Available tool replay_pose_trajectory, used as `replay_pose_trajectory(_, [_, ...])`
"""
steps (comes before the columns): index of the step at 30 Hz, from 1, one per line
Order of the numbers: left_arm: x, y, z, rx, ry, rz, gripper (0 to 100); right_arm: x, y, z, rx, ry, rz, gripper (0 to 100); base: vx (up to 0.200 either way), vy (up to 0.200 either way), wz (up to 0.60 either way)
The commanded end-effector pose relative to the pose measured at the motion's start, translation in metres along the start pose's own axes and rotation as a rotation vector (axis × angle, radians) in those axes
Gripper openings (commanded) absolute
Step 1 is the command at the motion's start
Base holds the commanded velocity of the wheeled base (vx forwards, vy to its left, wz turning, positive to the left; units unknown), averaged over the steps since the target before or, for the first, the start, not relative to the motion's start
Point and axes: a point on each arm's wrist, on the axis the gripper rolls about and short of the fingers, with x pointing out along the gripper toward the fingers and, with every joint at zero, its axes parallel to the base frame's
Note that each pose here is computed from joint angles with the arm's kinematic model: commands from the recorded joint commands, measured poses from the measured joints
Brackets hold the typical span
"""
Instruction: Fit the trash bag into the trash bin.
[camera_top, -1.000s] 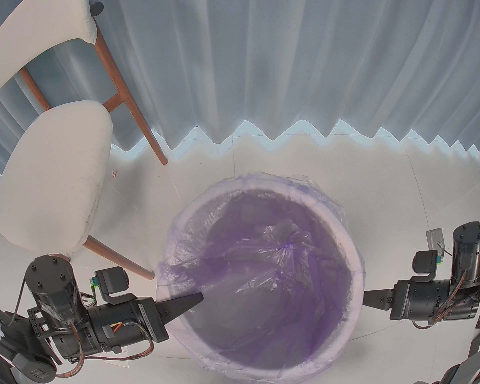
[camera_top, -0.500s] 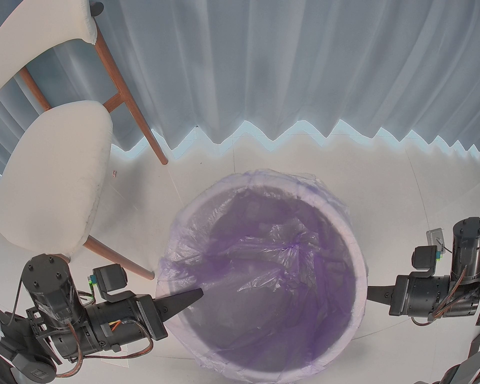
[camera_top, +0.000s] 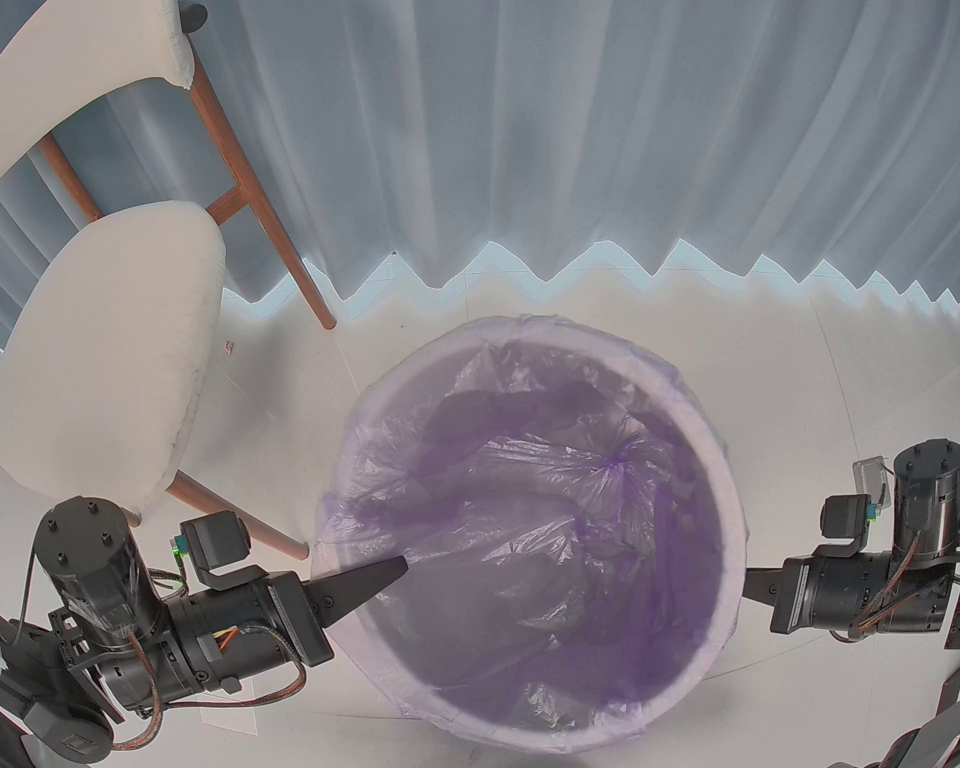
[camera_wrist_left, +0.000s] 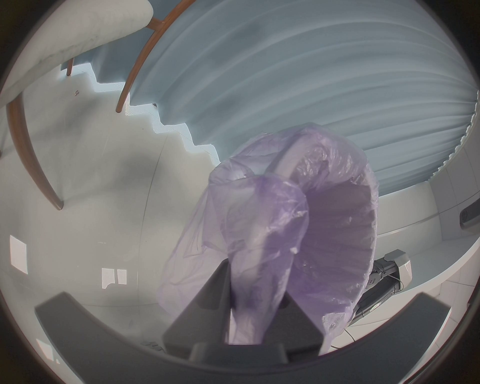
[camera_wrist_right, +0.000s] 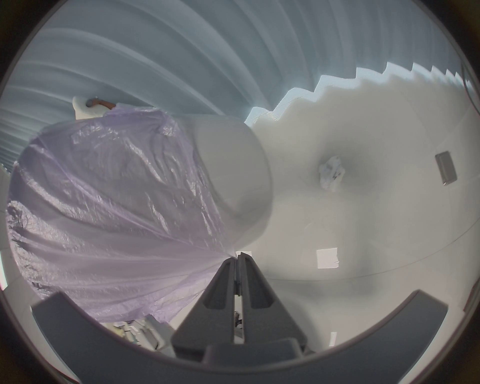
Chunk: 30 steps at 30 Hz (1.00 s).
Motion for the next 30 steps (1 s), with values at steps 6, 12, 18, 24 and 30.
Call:
replay_pose_trajectory(6, [0.000,0.000,-0.002,-0.001,0.005,-0.001,0,0.007,-0.010,0.005,0.001,-0.007,-0.061,0,0.000,0.000,0.00])
replay_pose_trajectory(12, [0.000,0.000,-0.002,0.000,0.008,-0.002,0,0.005,-0.009,0.006,0.006,-0.019,-0.051,0,0.000,0.000,0.00])
replay_pose_trajectory(18, [0.001,0.003,-0.004,0.006,0.023,0.016,0,-0.004,-0.006,0.006,0.028,-0.041,-0.016,100,0.000,0.000,0.00])
replay_pose_trajectory(24, [0.011,0.011,-0.008,0.039,0.036,0.073,0,-0.023,-0.002,0.006,0.120,-0.101,0.022,100,0.000,0.000,0.00])
replay_pose_trajectory(30, [0.031,0.030,-0.013,0.059,0.027,0.210,0,-0.043,-0.002,-0.001,0.176,-0.153,0.051,100,0.000,0.000,0.00])
